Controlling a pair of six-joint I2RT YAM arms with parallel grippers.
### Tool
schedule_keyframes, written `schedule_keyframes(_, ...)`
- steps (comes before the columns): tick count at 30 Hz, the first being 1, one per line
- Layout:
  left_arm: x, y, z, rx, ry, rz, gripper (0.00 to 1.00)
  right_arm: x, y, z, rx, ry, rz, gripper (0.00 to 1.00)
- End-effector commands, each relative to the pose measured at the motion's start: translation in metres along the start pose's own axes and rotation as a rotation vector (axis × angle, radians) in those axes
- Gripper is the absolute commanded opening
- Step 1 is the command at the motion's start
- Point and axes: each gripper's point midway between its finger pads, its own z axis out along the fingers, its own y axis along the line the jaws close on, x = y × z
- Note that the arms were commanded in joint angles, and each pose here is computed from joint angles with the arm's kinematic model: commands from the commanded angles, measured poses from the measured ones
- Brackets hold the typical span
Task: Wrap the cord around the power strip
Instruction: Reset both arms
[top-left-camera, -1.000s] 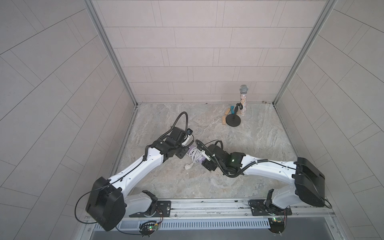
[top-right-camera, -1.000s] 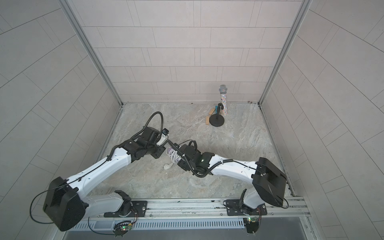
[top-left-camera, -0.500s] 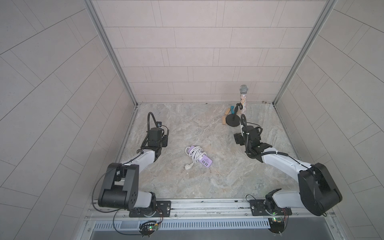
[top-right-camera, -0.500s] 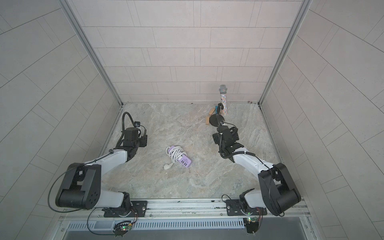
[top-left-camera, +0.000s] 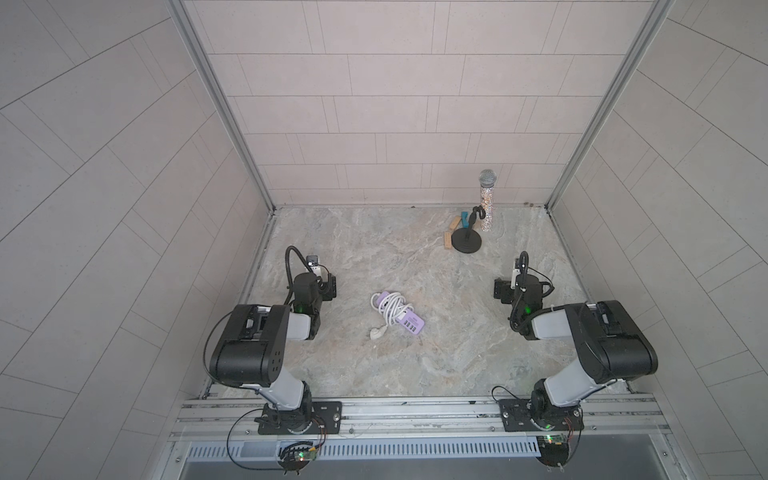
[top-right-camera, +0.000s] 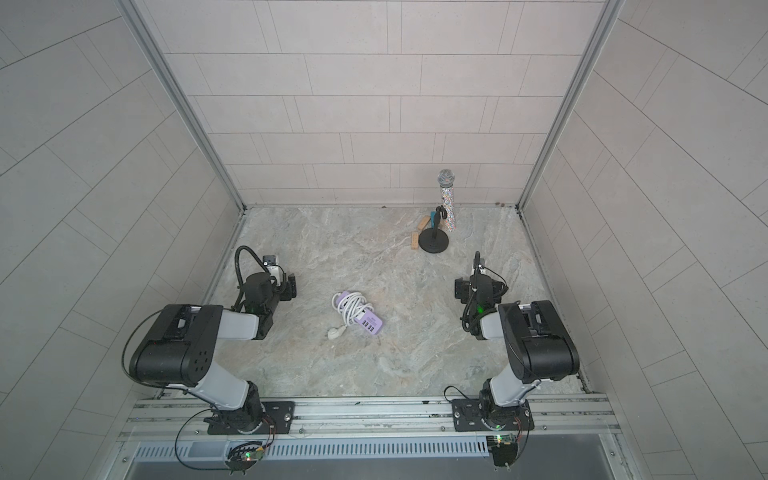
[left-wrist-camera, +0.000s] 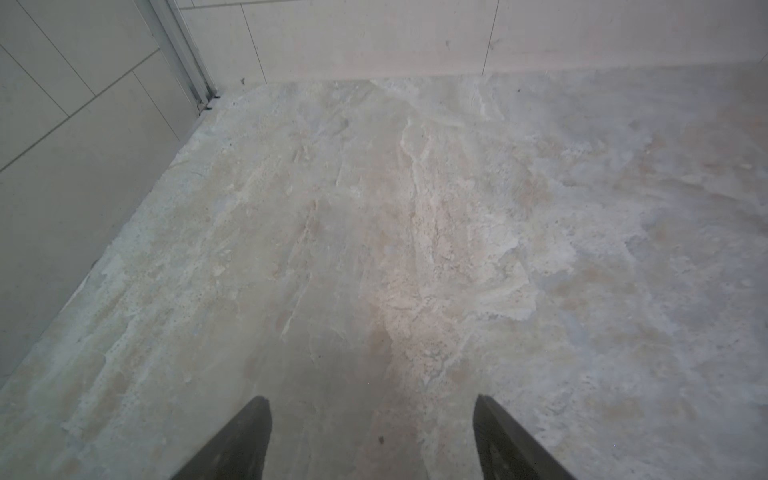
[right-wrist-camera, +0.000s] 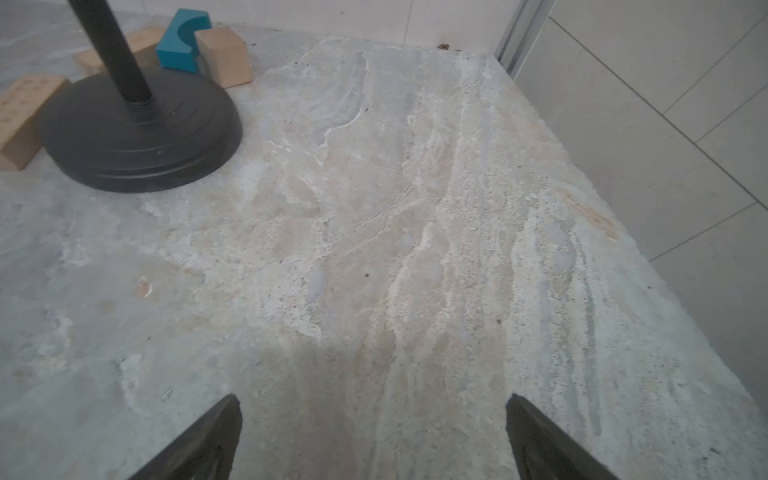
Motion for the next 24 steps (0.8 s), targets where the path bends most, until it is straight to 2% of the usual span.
schedule_keyframes(1,-0.0207,-0.0024,-0.0009,0.012,-0.080,-0.008,0.82,-0.0420,0.0137,-0.0048,-0.082,-0.178,0.012,0.99)
schedule_keyframes(3,-0.0210,-0.0014,-0.0006,0.006,-0.081,-0.008,0.85,-0.0411,0.0130,-0.0057,-0.081,-0.164,0.004,0.99)
schedule_keyframes(4,-0.0207,-0.0007,-0.0005,0.003,-0.077,-0.009,0.90,-0.0403,0.0134,-0.0055,-0.081,-0.166,0.004,0.99)
schedule_keyframes(5,-0.0205,-0.0001,-0.0007,0.000,-0.077,-0.010,1.00,-0.0420,0.0135,-0.0047,-0.081,-0.175,0.012,0.99)
schedule_keyframes(10,-0.0205,0.0067,0.0006,-0.043,-0.069,-0.026,1.00,-0.0420,0.0126,-0.0043,-0.075,-0.170,0.014,0.99)
schedule_keyframes(24,-0.0208,0.0068,0.0004,-0.042,-0.069,-0.027,1.00,-0.0407,0.0131,-0.0032,-0.080,-0.156,0.014,0.99)
